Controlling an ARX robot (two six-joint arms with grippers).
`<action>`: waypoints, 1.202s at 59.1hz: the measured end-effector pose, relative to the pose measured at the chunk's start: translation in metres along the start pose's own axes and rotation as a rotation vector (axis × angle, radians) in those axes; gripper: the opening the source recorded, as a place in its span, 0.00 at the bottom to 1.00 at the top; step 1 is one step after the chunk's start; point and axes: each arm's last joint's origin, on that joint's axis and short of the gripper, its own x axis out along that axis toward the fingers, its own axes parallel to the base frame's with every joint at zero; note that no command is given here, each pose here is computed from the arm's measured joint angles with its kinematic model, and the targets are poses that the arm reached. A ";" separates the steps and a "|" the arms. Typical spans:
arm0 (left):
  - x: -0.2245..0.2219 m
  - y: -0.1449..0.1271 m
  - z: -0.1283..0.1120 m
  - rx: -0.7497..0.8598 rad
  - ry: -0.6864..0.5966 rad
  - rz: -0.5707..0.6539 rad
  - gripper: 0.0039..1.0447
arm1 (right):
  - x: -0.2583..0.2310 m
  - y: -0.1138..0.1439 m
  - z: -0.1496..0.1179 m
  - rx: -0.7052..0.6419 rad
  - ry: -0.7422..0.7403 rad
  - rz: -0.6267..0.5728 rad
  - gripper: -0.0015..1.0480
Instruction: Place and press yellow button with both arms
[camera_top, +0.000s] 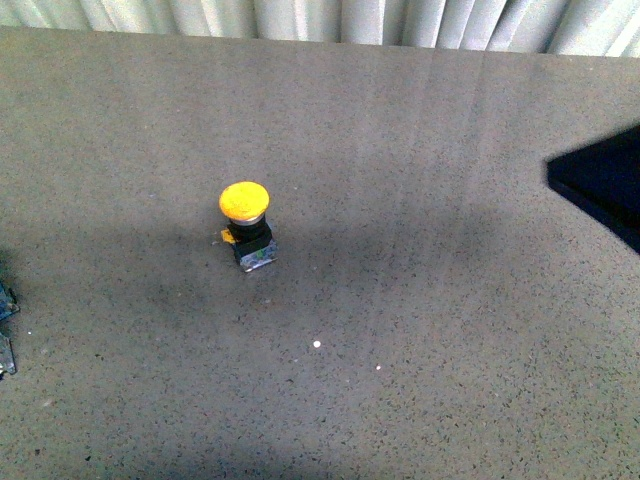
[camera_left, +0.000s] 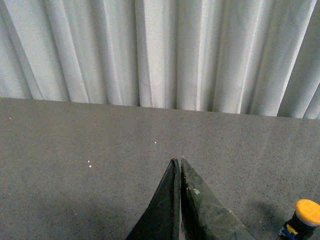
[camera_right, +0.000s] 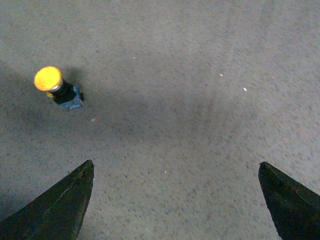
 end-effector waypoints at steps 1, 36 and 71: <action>0.000 0.000 0.000 0.000 0.000 0.000 0.01 | 0.006 0.004 0.004 -0.009 0.011 0.008 0.91; -0.019 0.000 -0.004 -0.001 0.014 0.000 0.01 | 0.132 0.097 0.048 -0.057 0.226 0.109 0.08; -0.019 0.000 -0.004 -0.002 0.017 0.000 0.01 | 0.162 0.120 0.035 -0.009 0.317 0.179 0.01</action>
